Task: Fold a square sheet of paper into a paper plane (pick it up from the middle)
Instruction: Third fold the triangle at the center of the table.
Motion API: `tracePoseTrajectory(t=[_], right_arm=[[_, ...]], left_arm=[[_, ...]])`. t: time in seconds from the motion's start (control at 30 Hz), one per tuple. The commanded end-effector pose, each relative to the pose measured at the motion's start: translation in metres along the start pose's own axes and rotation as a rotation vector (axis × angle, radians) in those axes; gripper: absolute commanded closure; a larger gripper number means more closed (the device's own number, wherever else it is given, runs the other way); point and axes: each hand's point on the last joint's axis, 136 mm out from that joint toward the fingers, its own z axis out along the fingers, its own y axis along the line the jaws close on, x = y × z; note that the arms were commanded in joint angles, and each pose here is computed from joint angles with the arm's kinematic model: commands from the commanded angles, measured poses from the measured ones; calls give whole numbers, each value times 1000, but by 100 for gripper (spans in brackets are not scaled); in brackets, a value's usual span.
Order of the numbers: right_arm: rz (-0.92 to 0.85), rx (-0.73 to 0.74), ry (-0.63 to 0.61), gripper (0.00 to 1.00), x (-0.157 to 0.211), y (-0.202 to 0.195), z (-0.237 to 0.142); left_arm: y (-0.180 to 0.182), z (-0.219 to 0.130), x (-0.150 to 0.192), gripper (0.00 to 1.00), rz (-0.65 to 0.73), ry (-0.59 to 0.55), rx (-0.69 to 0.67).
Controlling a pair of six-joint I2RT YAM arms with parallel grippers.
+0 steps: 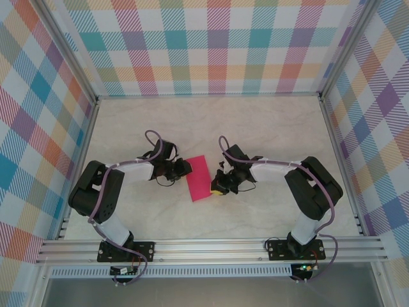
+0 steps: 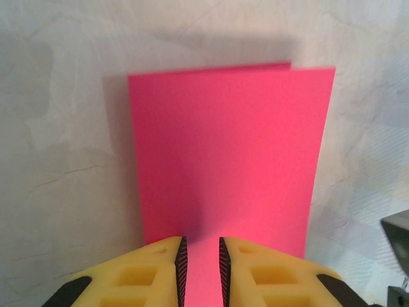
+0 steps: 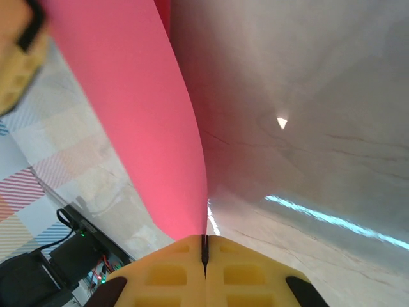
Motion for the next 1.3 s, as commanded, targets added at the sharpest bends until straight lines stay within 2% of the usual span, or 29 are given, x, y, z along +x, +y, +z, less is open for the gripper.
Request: tracePoseTrajectory(t=[0.0,0.2,0.47,0.87,1.27], right_arm=[[-11,39,33,99,6,-2,-3],[-9,32,34,98,6,1,-3],[-40,-16,6,98,-4,26,-2],[-79,-31,-10,96,-22,54,18],[-60,-12,-23,95,-35,52,35]], left_arm=[[-1,-6,-13,77,13,-52,-27],[13,10,-9,84,-6,-21,-60],[34,19,2,88,-25,30,-139],[39,19,9,89,-23,46,-146],[38,18,10,89,-21,48,-140]])
